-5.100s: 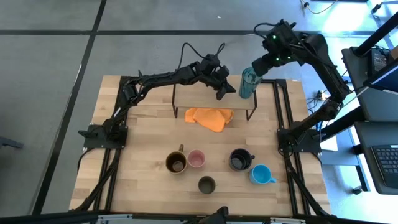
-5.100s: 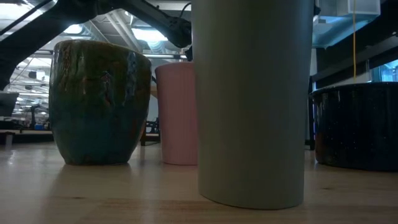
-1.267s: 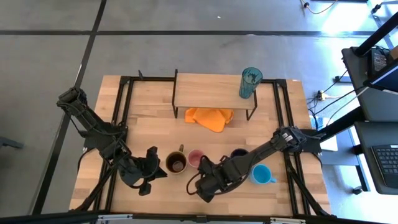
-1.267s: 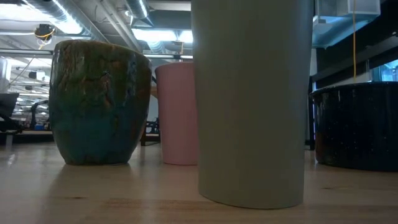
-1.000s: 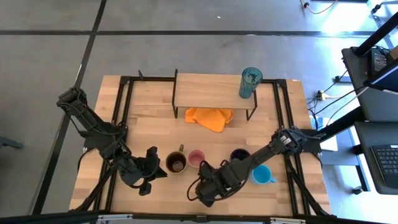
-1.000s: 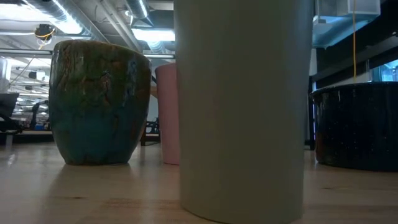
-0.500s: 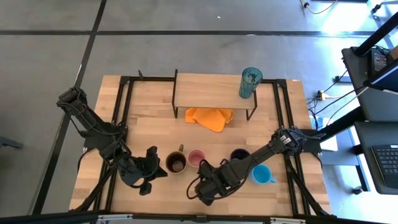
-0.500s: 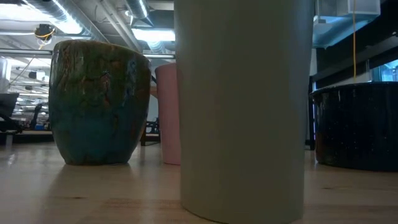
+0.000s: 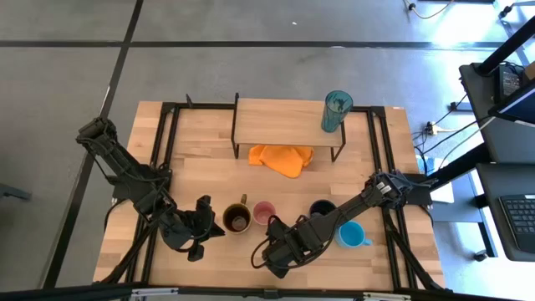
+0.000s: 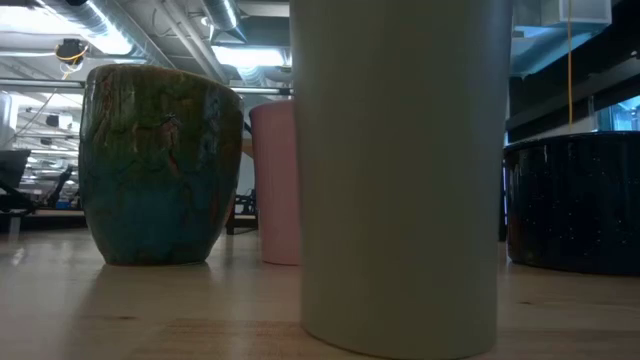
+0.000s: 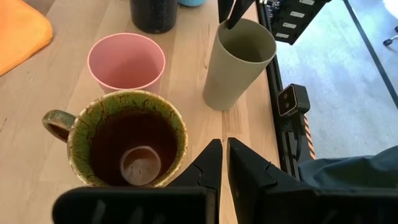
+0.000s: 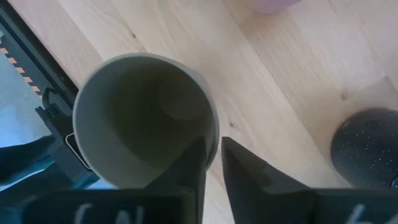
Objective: Stack small to large cups/mugs on shelf
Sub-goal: Put the gray cup on the shelf
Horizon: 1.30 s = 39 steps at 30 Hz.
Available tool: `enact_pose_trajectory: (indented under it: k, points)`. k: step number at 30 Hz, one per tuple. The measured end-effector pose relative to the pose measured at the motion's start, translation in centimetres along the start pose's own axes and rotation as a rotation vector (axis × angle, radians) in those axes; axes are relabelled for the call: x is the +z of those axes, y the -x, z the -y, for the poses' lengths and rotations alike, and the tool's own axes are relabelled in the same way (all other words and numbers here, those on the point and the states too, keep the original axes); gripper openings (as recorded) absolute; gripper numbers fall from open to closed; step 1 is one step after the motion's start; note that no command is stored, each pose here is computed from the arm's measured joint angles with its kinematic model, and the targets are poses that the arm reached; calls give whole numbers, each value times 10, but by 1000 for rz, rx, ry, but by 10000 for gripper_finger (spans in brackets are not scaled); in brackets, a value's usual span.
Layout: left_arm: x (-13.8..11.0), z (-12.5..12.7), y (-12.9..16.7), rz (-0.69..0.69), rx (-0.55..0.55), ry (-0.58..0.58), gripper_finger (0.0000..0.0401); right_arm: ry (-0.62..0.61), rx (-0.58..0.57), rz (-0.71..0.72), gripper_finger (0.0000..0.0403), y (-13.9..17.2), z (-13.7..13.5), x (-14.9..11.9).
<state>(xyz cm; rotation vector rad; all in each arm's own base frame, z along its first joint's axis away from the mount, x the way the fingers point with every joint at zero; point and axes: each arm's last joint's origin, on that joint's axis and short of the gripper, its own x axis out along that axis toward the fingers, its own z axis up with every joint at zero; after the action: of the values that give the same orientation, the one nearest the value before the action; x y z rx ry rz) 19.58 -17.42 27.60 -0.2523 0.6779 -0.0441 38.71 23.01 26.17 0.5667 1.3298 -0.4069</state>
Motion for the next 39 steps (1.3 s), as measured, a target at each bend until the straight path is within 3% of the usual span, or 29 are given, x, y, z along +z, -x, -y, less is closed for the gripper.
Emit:
enact_pose_trajectory:
  k: [9,20,25,29,39]
  points:
    - [0,0,0,2,3,0,18,3,-3,7,8,0,0,0]
    - [0,0,0,7,6,0,18,4,-1,11,4,3,1,2]
    - [0,0,0,7,6,0,18,-10,-1,19,2,29,9,5]
    - [1,0,0,9,4,2,18,-30,-82,43,2,57,24,12]
    - [10,-6,-5,20,-15,76,18,-170,-25,295,0,126,68,41]
